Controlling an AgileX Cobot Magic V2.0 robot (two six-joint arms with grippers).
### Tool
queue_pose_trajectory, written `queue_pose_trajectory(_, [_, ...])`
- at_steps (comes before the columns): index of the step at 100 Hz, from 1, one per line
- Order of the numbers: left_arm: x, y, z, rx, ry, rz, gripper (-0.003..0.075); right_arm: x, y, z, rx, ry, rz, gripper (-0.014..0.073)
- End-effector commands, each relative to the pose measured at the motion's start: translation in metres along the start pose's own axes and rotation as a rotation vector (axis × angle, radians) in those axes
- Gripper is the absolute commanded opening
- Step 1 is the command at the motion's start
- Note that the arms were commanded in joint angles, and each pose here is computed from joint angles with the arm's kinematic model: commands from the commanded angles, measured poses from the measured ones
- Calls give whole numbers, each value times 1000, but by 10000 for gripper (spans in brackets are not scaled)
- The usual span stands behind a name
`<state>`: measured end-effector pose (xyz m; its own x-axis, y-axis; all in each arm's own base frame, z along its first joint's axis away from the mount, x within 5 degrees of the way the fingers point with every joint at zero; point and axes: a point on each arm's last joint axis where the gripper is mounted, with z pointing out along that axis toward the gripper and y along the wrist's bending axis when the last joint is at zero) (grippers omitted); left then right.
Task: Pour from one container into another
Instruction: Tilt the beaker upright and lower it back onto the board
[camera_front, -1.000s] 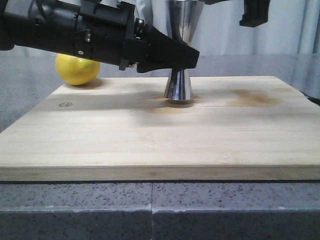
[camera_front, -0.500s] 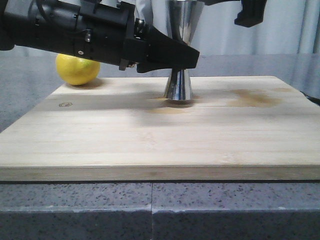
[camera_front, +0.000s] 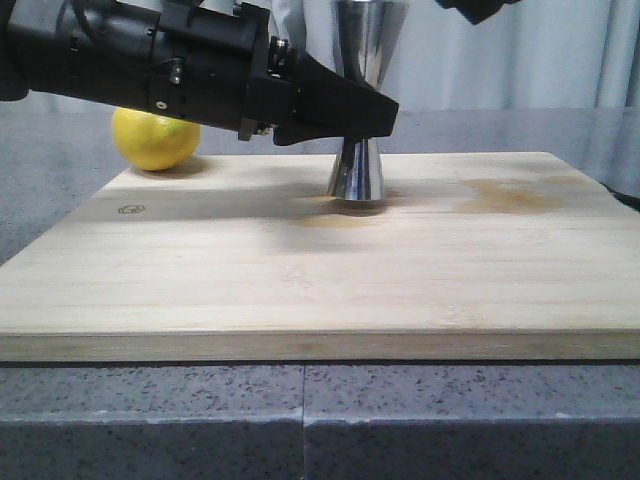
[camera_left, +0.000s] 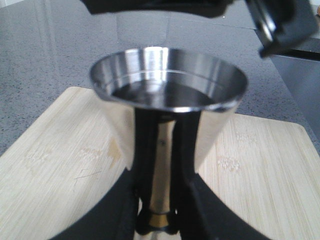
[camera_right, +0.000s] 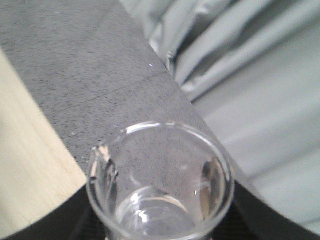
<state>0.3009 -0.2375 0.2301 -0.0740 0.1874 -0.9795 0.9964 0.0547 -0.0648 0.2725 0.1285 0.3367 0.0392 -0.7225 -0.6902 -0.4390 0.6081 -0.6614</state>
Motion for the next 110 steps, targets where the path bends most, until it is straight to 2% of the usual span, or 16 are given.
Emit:
queue_pose_trajectory(1, [-33,-8,-3,30,-130,24,102,-5,-21,-10,37,-72,142,321])
queue_pose_trajectory(15, [-33,-8,-3,30,-130,24,102,18,-25,-14,-6,-115,342,321])
queue_pose_trajectory(37, [-33,-8,-3,30,-130,24,102,57,-20,-18,-59,-125,495,321])
queue_pose_trajectory(64, [-33,-8,-3,30,-130,24,102,89,-8,-21,-144,-157,567,321])
queue_pose_trajectory(86, [-33,-8,-3,30,-130,24,102,109,6,-5,-251,-200,579,321])
queue_pose_trajectory(110, [-33,-8,-3,30,-130,24,102,126,17,14,-301,-187,568,321])
